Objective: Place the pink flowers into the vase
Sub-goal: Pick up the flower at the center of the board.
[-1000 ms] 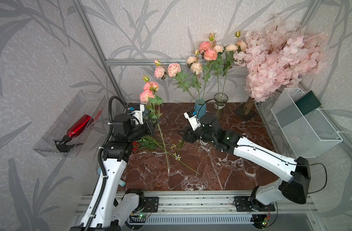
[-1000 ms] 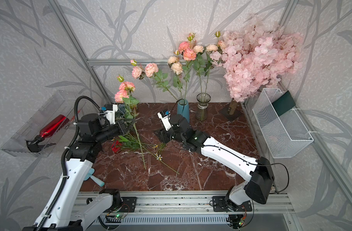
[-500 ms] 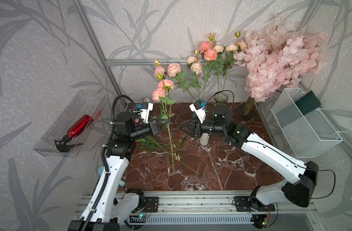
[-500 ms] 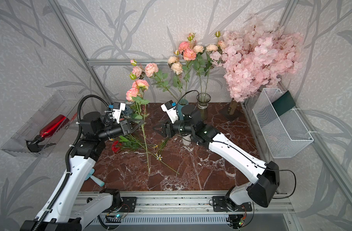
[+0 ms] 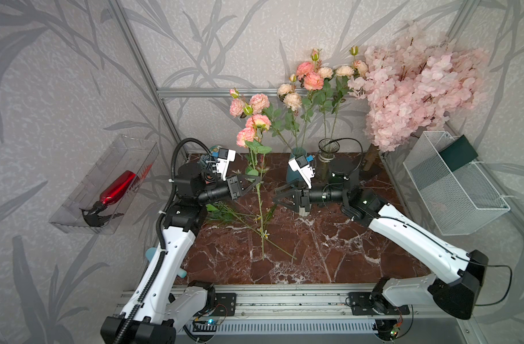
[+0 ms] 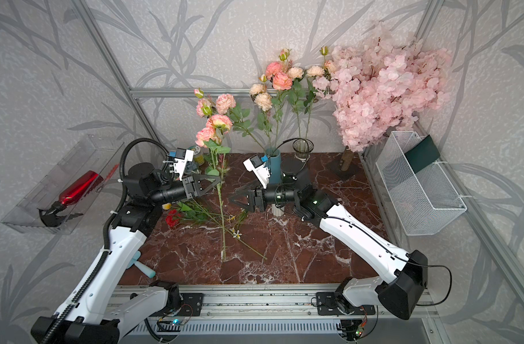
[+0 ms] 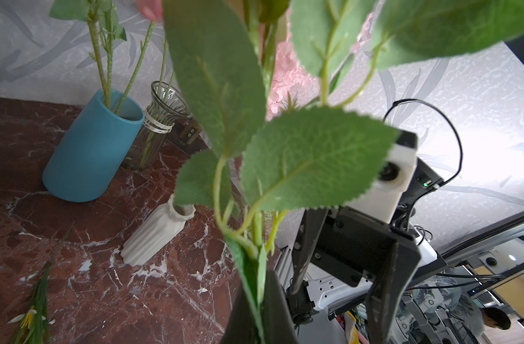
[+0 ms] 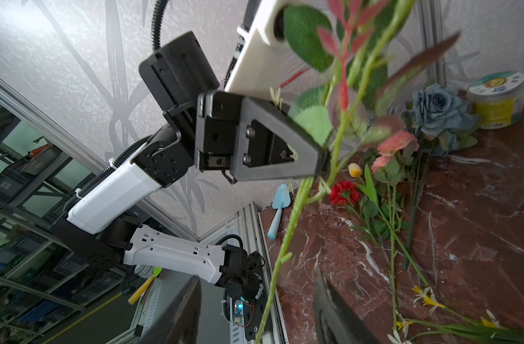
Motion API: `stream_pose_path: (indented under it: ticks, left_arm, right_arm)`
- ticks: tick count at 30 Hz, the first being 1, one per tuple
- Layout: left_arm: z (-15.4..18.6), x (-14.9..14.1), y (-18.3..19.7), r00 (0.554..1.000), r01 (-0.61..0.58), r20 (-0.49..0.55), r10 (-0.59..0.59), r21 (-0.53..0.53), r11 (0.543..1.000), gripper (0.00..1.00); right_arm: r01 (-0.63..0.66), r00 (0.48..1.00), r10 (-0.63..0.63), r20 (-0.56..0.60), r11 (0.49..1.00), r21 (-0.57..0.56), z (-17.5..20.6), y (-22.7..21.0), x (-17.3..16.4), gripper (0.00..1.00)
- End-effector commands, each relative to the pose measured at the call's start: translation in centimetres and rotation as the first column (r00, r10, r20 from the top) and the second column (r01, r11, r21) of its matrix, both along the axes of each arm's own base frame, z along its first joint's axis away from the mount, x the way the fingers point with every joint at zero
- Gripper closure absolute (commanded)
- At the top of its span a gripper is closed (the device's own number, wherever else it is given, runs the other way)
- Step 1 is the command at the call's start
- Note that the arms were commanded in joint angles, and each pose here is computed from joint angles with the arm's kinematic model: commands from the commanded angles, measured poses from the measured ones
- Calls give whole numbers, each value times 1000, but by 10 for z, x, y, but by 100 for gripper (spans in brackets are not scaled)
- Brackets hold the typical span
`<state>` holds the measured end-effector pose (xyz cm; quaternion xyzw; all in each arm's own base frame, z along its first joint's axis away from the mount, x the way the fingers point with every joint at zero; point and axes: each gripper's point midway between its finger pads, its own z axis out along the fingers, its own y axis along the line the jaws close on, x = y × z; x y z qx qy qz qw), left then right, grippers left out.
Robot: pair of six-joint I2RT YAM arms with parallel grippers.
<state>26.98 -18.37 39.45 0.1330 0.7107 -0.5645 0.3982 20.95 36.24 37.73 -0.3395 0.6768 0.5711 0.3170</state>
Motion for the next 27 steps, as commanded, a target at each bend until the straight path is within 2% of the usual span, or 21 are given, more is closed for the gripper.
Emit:
stream_pose_path:
  ticks: [1,5,13,20,27]
  left_arm:
    - [39,-11,-2,995,21,99,-16,-51,998,100]
    - [50,-19,-7,993,45,117,-35,-85,995,100]
    - [51,-27,-9,993,51,109,-43,-70,996,100]
    - [52,-30,-14,992,72,111,-62,-89,993,100]
    - [48,-32,-16,992,80,106,-72,-81,993,100]
  right_arm:
    - [-22,1000,22,11,999,40,5,-2,-10,44]
    - [-42,999,43,-23,998,52,-6,6,-7,54]
    - [-81,997,81,-1,993,90,1,14,-9,58]
    - [-117,993,117,4,985,125,8,22,-10,71]
    - [-138,990,134,32,977,164,19,24,-12,74]
